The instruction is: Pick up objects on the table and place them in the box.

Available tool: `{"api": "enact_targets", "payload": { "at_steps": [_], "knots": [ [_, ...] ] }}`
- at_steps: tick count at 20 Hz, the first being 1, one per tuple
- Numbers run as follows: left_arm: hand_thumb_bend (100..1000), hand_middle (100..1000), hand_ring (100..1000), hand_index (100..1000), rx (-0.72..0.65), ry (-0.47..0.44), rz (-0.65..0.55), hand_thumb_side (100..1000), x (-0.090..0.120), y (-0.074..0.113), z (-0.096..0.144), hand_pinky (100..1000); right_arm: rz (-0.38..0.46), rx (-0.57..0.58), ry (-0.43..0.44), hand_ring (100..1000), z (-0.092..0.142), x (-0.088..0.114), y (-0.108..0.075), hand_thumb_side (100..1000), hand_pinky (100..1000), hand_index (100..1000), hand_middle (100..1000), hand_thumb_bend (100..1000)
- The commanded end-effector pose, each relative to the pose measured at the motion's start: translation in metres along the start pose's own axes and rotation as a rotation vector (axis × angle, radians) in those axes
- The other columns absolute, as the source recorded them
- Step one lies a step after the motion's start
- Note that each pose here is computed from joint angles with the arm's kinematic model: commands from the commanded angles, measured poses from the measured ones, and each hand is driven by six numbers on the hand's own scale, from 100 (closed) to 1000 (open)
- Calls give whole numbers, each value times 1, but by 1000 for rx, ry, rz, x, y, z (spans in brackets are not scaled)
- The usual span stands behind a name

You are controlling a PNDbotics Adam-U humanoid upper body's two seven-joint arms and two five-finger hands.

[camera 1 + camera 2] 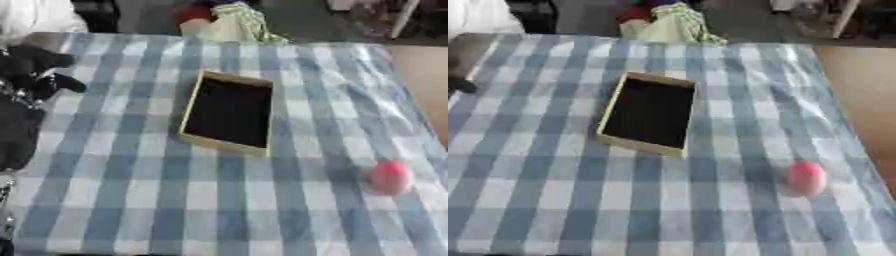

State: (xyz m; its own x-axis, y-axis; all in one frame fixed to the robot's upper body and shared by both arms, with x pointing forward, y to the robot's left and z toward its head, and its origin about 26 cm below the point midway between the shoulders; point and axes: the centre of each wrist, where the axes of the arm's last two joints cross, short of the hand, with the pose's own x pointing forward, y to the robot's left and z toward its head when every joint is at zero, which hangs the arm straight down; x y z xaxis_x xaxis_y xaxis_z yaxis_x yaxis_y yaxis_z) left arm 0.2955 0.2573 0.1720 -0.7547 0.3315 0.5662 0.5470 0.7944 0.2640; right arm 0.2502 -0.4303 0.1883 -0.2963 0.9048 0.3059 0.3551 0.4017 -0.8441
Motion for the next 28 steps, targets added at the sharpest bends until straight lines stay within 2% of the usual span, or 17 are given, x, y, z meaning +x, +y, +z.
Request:
{"api": "enact_targets", "payload": {
  "at_steps": [1,6,11,13,14,20,28],
  "knots": [
    [100,721,810,755,-25,-1,-26,596,8,4,-3,676,136,91,-45,732,-7,-11,-18,813,827,797,740,100],
    [100,721,810,755,-33,2,-27,595,8,4,-3,676,249,200,-71,784,-10,-18,-26,844,860,810,775,100],
    [100,721,811,755,-36,8,-29,595,8,5,-2,676,307,303,-82,818,-6,-25,-27,858,875,815,798,100],
    [100,721,811,755,-38,10,-29,601,8,5,-2,677,312,341,-81,823,-3,-29,-26,828,876,816,803,100],
    [100,721,811,754,-38,10,-29,595,8,5,-2,677,311,356,-82,823,-1,-30,-25,864,875,816,804,100],
    [100,721,811,755,-41,10,-28,594,8,4,-2,677,291,422,-96,831,2,-34,-18,878,872,818,815,100],
    [100,721,812,754,-47,11,-21,594,7,3,-2,678,277,532,-130,851,-5,-32,-11,905,870,824,833,100]
  ]
}}
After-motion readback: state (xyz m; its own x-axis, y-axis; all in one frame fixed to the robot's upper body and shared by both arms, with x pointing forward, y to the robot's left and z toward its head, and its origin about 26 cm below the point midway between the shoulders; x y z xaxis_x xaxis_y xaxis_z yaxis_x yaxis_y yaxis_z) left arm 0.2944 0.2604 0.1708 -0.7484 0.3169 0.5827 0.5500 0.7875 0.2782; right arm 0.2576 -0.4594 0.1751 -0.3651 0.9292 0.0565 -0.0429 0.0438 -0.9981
